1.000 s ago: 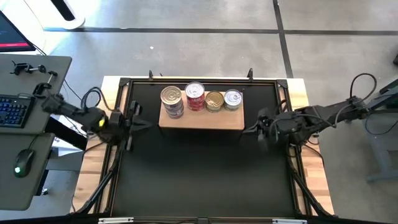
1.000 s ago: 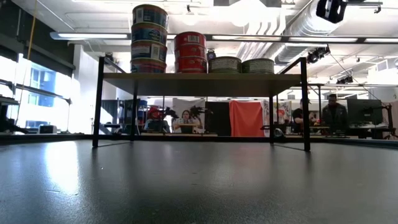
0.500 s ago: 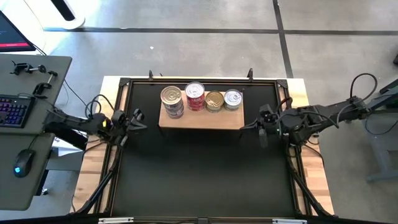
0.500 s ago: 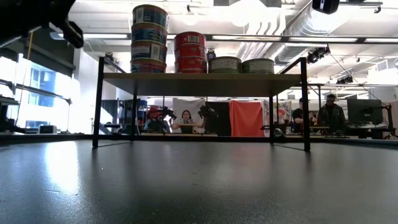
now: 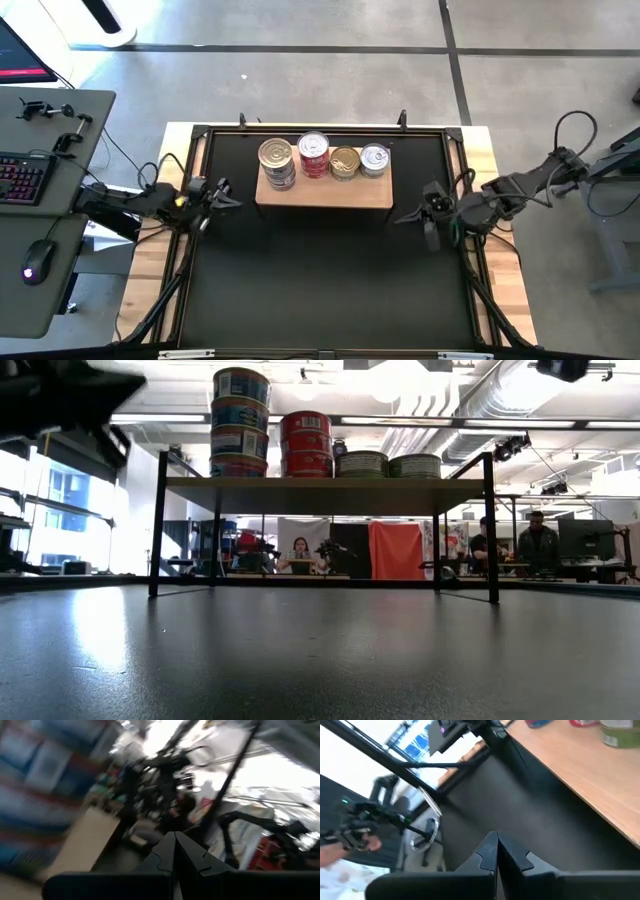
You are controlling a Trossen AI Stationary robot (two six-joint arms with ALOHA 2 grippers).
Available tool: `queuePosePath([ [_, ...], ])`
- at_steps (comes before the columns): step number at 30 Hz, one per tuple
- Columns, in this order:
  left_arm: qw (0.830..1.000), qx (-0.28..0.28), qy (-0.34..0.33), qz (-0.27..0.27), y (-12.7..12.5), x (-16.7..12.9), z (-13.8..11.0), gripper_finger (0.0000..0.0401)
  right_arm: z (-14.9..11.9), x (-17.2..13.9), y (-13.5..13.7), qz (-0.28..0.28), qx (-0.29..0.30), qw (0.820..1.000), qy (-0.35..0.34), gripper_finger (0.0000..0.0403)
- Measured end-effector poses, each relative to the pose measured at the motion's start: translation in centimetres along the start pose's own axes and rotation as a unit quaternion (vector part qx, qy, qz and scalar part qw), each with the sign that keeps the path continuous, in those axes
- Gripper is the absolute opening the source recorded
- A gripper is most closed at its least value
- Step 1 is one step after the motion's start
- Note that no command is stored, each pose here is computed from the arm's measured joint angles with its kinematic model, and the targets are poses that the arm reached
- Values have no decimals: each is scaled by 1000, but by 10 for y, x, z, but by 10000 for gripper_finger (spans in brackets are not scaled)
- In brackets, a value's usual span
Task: Stack canned seafood by type on shelf
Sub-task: Return to Home Position
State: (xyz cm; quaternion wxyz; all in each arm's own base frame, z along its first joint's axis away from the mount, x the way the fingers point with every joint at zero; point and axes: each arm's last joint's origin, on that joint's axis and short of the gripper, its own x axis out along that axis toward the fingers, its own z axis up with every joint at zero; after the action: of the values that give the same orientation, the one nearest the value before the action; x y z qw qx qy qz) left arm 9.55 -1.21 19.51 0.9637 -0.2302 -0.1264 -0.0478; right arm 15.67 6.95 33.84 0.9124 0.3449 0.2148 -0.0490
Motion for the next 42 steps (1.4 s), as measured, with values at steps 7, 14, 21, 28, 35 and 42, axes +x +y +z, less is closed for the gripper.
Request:
queuePosePath([
  [7, 997, -45, 26, 60, 6, 0, -8, 0, -2, -23, -11, -18, -49, 998, -37, 0],
  [14, 994, -88, 23, 61, 6, 0, -8, 0, -15, -16, -63, 145, -114, 970, -157, 0],
  [21, 994, -89, 23, 61, 6, 0, -8, 0, -36, -10, -116, 202, -159, 947, -193, 0],
  [28, 994, -89, 23, 61, 6, 0, -8, 0, -60, -2, -137, 234, -196, 916, -259, 0],
  [35, 994, -89, 23, 61, 6, 0, -8, 0, -82, 13, -152, 222, -250, 918, -216, 0],
  [42, 994, -89, 24, 61, 6, 0, -8, 0, -97, 25, -170, 107, -273, 947, -131, 0],
])
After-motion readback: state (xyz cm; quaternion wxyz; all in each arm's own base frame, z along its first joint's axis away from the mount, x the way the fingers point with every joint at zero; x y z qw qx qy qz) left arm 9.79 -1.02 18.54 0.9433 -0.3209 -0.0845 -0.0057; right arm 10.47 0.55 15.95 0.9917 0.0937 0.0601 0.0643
